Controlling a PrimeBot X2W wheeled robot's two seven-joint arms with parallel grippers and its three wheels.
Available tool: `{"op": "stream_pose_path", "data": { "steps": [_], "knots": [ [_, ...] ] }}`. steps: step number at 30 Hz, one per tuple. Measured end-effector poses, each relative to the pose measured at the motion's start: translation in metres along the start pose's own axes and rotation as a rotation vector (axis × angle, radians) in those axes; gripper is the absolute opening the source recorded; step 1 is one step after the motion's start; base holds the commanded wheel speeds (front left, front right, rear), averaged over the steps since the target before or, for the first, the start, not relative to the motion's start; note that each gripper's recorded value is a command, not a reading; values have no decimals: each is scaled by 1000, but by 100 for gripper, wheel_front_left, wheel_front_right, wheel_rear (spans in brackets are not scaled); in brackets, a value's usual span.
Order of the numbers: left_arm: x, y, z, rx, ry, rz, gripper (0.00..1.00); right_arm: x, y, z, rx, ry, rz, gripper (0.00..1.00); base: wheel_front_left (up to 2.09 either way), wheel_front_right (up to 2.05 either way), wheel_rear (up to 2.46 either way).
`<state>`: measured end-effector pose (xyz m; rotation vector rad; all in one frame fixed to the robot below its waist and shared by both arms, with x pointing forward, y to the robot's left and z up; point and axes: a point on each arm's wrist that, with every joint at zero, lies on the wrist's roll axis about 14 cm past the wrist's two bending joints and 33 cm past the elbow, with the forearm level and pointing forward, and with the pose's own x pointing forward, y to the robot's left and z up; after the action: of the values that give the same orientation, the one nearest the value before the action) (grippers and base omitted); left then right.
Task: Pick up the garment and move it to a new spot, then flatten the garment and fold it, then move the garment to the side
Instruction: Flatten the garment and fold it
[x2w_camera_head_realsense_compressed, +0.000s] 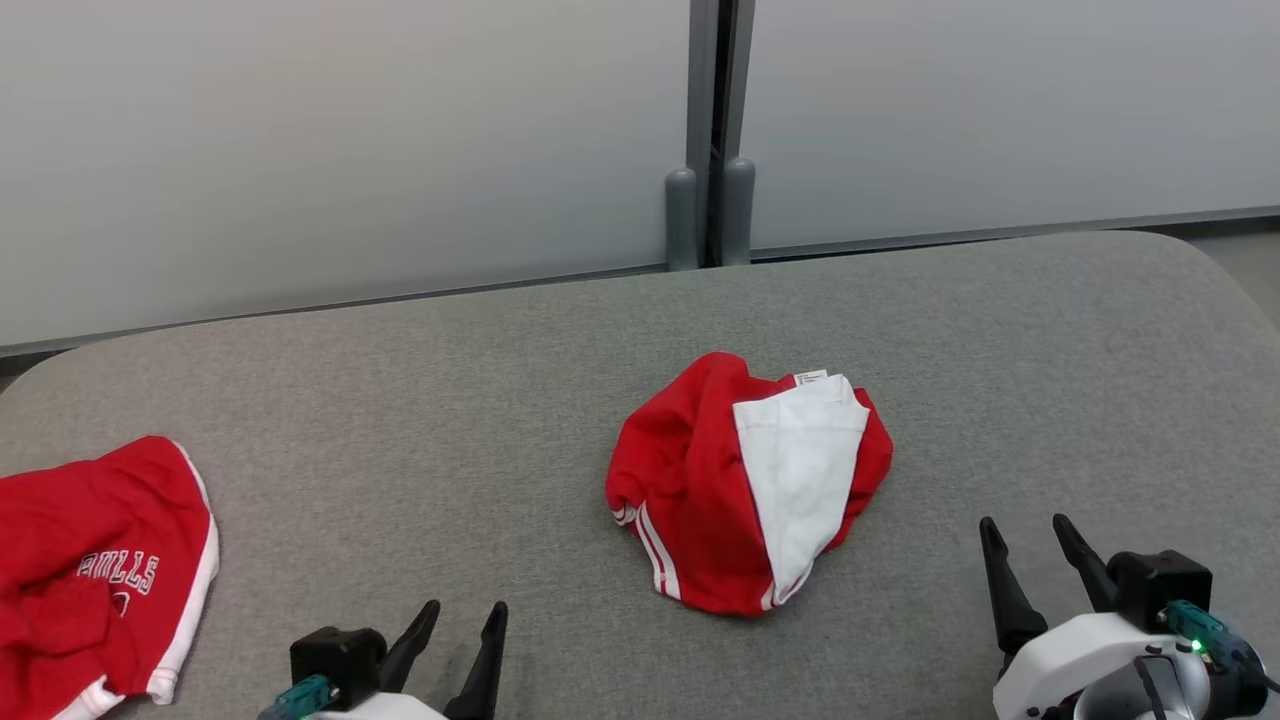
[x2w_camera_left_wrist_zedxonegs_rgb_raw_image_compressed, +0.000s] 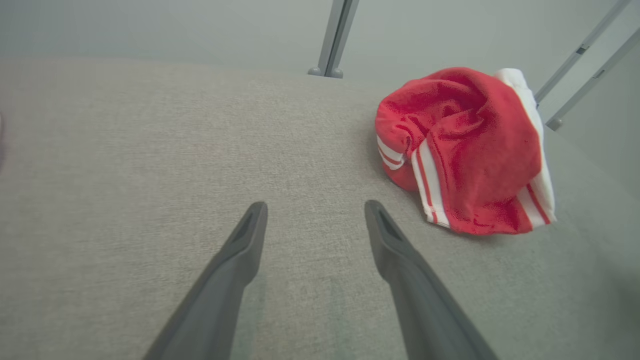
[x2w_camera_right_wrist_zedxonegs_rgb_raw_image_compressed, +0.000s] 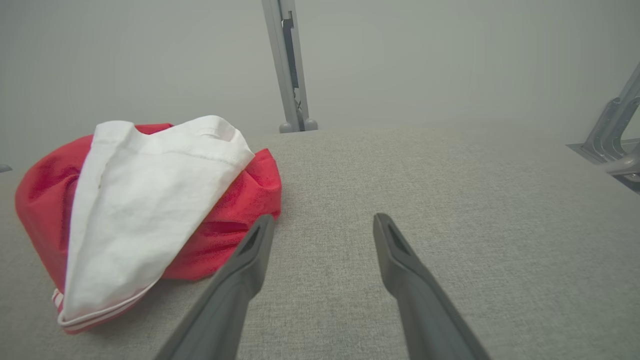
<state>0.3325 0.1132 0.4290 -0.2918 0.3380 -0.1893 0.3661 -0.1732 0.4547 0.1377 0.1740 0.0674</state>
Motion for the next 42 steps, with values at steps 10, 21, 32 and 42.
{"op": "stream_pose_path", "data": {
  "steps": [10,21,32,42],
  "knots": [
    [45,-81,-35,66,190,-275,100,-17,-41,-6,30,-3,-129,100,0,0,0],
    [75,-102,-70,85,342,-316,100,-40,-77,-17,58,11,-253,100,0,0,0],
    [76,-119,-75,85,353,-397,0,-36,-78,-20,68,10,-255,100,0,0,0],
    [94,-216,81,108,-151,-674,0,-26,-65,-15,63,1,-211,100,0,0,0]
  ]
}}
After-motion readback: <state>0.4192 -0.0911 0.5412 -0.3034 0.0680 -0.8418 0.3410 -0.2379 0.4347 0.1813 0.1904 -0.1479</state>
